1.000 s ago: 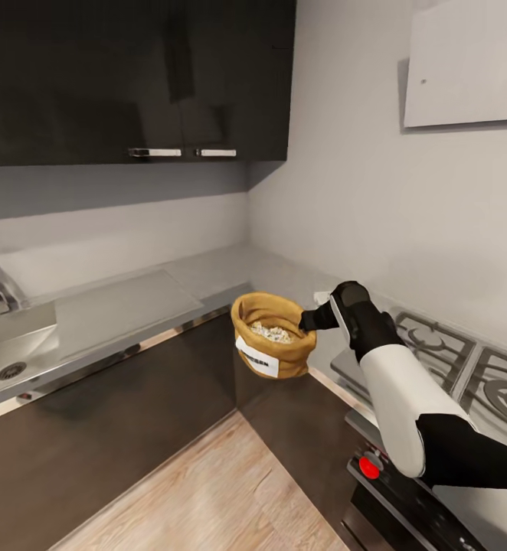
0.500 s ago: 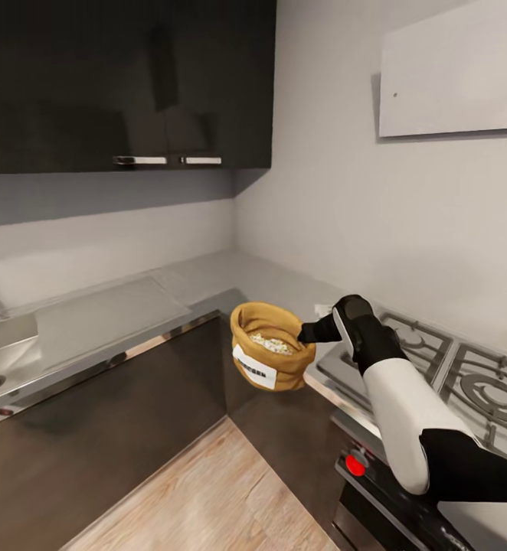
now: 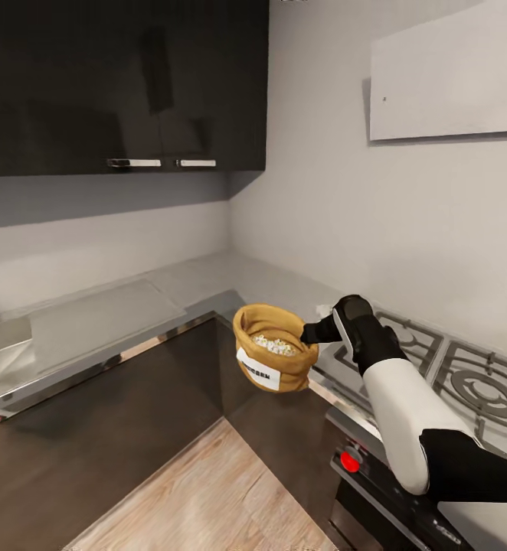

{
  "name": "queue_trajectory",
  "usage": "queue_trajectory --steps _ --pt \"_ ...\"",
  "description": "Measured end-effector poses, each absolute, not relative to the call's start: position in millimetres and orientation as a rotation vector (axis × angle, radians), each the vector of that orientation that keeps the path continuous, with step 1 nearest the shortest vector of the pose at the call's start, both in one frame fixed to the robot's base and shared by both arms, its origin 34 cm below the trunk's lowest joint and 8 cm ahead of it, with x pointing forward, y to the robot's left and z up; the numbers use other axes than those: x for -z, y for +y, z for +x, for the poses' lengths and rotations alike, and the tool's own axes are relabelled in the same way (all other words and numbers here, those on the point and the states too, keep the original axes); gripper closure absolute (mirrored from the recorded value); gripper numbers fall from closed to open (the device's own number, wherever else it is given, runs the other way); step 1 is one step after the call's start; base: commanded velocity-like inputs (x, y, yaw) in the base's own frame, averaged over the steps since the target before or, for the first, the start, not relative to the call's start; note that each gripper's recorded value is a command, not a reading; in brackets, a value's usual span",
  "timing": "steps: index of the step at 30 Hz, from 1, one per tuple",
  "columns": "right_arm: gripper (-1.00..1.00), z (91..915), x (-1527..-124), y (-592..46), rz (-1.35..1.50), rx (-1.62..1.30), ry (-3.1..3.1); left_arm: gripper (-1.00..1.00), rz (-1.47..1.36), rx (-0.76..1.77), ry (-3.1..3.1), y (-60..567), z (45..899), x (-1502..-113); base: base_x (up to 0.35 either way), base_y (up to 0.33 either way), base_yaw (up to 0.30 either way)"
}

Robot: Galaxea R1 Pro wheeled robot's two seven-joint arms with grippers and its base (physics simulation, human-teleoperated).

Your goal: In the kitchen, take the popcorn bag from the countertop, put it into the microwave, and heat it until the popcorn is cooked so the cooked popcorn ends up inside the bag.

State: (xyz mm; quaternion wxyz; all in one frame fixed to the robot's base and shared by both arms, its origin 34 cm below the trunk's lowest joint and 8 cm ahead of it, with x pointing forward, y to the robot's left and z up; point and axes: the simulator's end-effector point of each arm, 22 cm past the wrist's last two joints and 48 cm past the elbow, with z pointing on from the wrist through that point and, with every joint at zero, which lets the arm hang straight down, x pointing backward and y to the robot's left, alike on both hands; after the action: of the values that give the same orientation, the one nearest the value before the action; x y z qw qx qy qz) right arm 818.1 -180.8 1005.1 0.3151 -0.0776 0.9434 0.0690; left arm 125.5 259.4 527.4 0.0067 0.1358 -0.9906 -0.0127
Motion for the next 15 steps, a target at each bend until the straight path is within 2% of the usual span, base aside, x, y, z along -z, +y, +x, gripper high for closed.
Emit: queue_trajectory --steps 15 --pt "1.0 818.4 -1003.0 -187.2 -0.211 -0.142 2.491 -1.0 0.424 0.026 -3.096 252.4 124.9 -527.4 -0.295 0.16 0.0"
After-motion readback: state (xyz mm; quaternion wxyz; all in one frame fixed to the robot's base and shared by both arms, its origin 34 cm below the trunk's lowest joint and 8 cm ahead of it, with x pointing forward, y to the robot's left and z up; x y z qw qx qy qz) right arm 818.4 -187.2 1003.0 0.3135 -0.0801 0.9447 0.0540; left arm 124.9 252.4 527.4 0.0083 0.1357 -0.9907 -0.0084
